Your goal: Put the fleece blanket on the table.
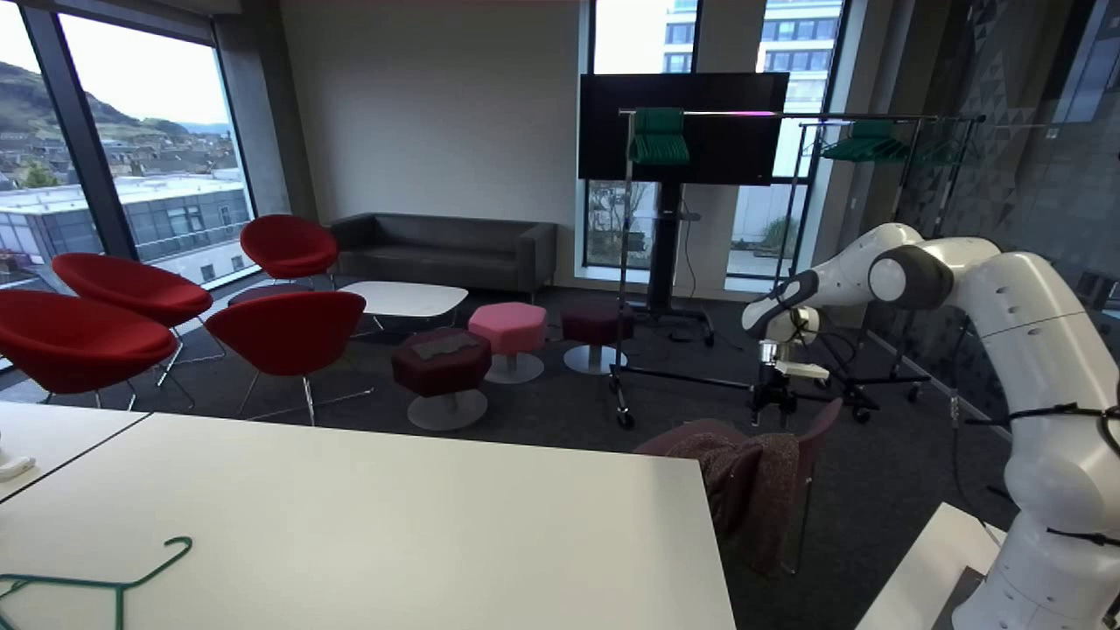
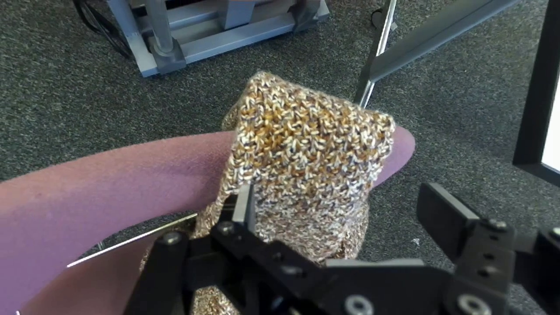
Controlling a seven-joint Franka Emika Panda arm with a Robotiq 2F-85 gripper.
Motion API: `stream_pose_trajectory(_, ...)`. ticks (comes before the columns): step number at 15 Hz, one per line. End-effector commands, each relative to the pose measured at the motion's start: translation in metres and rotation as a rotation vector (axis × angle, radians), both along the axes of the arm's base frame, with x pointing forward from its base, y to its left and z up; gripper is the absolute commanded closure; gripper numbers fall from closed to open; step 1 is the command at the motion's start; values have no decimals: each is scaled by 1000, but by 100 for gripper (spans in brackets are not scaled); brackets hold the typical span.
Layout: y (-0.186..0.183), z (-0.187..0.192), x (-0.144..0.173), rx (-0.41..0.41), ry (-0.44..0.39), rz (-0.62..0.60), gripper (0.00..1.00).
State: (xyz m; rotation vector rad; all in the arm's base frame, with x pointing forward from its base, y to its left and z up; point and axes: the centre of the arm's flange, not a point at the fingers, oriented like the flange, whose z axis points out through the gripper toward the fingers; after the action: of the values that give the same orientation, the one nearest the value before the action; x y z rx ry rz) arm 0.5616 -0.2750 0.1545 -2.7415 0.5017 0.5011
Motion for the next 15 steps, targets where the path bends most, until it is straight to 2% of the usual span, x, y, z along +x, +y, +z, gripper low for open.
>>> stream_pose_trajectory(1, -8, -15, -8, -34, 28, -34, 0)
stream_pose_trajectory(5, -9, -24, -12, -32, 53, -40, 0)
stream_pose_trajectory(6, -10, -24, -13, -29, 55, -40, 25)
stream_pose_trajectory(7, -10, -23, -13, -25, 56, -39, 28)
stream_pose_trajectory(8, -11, -22, -13, -23, 54, -39, 35)
stream_pose_trajectory(15, -14, -14, -11, 5, 41, -39, 89)
